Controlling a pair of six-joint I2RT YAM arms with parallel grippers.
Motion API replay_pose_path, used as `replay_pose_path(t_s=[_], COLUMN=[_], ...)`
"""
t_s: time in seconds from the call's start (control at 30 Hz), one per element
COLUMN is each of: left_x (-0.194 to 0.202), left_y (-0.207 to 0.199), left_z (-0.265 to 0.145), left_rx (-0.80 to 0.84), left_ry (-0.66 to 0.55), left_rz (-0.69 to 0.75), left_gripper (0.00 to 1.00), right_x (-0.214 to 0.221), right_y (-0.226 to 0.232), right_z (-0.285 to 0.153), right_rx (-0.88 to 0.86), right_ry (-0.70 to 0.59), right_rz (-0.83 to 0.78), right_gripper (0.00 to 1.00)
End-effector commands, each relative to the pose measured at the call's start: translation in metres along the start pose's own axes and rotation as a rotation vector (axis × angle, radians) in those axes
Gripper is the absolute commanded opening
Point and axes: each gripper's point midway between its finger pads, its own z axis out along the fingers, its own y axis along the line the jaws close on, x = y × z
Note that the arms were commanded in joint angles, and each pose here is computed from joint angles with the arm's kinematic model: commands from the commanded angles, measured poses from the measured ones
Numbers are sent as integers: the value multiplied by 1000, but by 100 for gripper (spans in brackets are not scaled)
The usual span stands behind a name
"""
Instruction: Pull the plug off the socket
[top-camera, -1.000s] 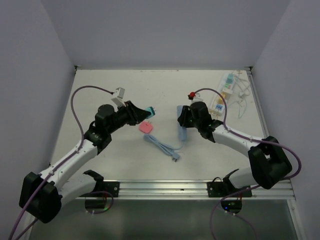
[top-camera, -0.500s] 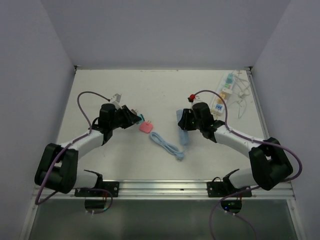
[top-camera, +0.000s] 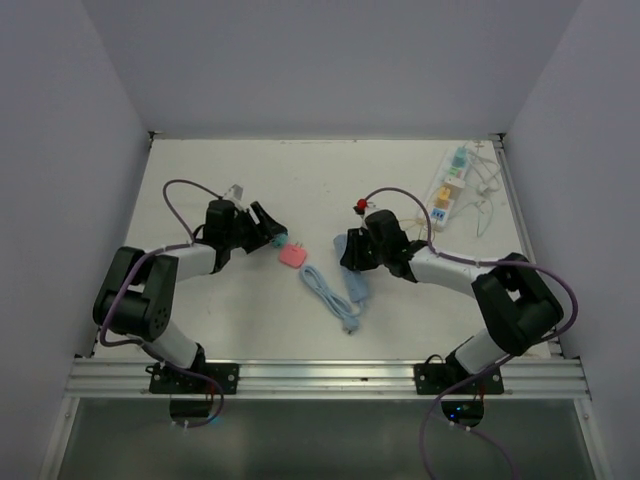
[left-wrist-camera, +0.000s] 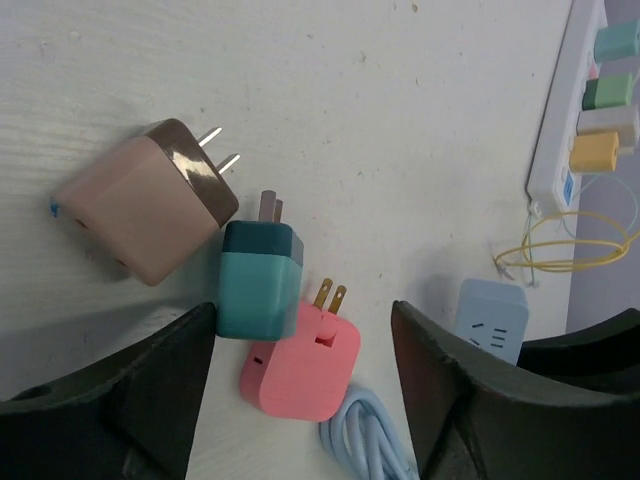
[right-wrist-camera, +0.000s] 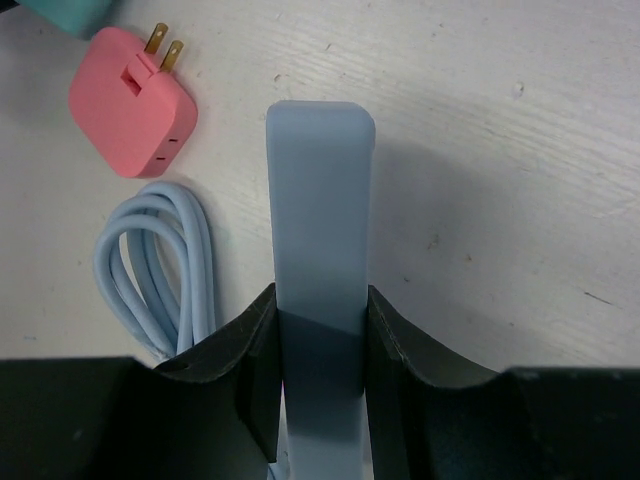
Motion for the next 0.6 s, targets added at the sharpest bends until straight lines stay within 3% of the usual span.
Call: replay_pose_path(t_s=[0.0, 0.07, 0.17, 0.37, 0.57], left_x=[-30, -36, -47, -73, -105], left_y=[-18, -20, -33, -56, -82], left_z=[-10, -20, -41, -96, -164], left_rx=[30, 5, -9, -99, -180], left_ry=[-90, -110, -142, -203, -325], left_rz=[44, 58, 83, 183, 341], left_gripper=[76, 85, 94, 100, 100], right_x=[-23, -22, -21, -12, 8], right_y=[26, 27, 32, 34, 39], right_z=[7, 13, 15, 7, -22], right_rx=[-64, -54, -35, 18, 36], right_ry=[-42, -23, -7, 30, 51], right_rz=[-36, -47, -80, -124, -180], right_gripper=[16, 23, 45, 74, 81])
